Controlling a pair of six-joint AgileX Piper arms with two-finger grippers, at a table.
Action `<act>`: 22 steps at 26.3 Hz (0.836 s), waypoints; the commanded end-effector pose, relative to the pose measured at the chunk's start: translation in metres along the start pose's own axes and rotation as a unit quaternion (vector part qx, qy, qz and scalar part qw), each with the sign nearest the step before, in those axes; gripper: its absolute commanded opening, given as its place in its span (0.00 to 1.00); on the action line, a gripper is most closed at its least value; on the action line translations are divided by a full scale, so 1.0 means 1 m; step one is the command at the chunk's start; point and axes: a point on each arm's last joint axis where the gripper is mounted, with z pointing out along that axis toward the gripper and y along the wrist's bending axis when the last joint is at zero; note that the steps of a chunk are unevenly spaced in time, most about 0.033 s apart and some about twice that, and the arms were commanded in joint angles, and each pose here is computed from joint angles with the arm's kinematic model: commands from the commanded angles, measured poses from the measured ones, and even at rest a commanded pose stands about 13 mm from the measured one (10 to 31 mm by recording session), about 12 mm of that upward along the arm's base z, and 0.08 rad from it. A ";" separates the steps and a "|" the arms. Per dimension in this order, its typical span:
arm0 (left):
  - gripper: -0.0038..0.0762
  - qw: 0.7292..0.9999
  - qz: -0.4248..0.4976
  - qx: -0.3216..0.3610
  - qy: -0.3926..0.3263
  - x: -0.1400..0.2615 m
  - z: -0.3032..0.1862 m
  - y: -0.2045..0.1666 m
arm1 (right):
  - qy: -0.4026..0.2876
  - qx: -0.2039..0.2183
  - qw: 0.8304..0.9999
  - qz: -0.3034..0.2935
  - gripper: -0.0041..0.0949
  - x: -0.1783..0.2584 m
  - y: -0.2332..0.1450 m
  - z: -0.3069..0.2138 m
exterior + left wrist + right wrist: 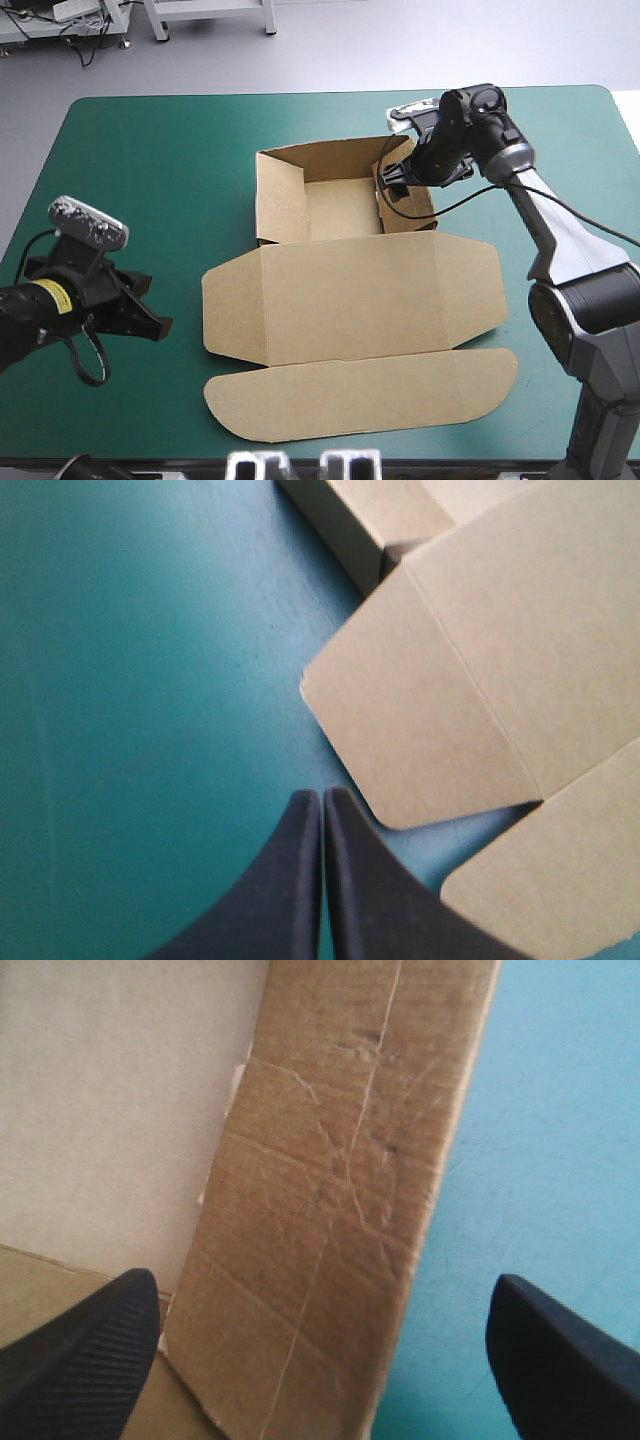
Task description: Fold the box
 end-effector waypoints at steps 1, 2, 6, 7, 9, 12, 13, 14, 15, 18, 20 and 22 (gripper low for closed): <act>0.04 0.999 -0.027 0.002 0.039 0.021 0.009 -0.002 | -0.003 0.003 1.000 -0.008 0.86 -0.003 0.000 0.000; 0.04 0.998 -0.036 0.002 0.059 0.027 0.018 -0.003 | 0.008 0.000 1.000 -0.006 0.84 -0.004 -0.001 0.011; 0.04 0.995 -0.044 0.004 0.094 0.040 0.034 -0.005 | 0.019 -0.018 1.000 0.000 0.53 -0.004 0.002 0.022; 0.04 0.995 -0.044 0.004 0.095 0.040 0.035 -0.005 | 0.019 -0.018 1.000 0.000 0.44 -0.004 0.002 0.022; 0.04 0.995 -0.044 0.004 0.095 0.040 0.035 -0.005 | 0.019 -0.011 1.000 -0.002 0.26 -0.004 0.001 0.022; 0.04 0.995 -0.044 0.005 0.091 0.040 0.035 -0.005 | 0.020 -0.006 1.000 -0.004 0.04 -0.004 0.000 0.022; 0.04 0.995 -0.044 0.005 0.090 0.039 0.035 -0.005 | 0.020 -0.004 1.000 -0.005 0.03 -0.004 -0.001 0.022; 0.04 0.995 -0.044 0.005 0.089 0.039 0.035 -0.005 | 0.021 0.001 1.000 -0.007 0.03 -0.004 -0.002 0.022; 0.04 0.995 -0.044 0.005 0.089 0.039 0.035 -0.005 | 0.021 0.009 1.000 -0.010 0.02 -0.004 -0.003 0.021; 0.04 0.995 -0.044 0.005 0.089 0.039 0.035 -0.005 | 0.017 0.028 0.999 -0.012 0.02 -0.004 -0.011 0.017; 0.04 0.995 -0.044 0.005 0.090 0.039 0.035 -0.005 | 0.005 0.035 0.999 -0.006 0.02 -0.006 -0.022 0.009; 0.04 0.995 -0.043 0.005 0.090 0.039 0.035 -0.005 | -0.011 0.046 0.999 0.015 0.02 -0.007 -0.042 -0.002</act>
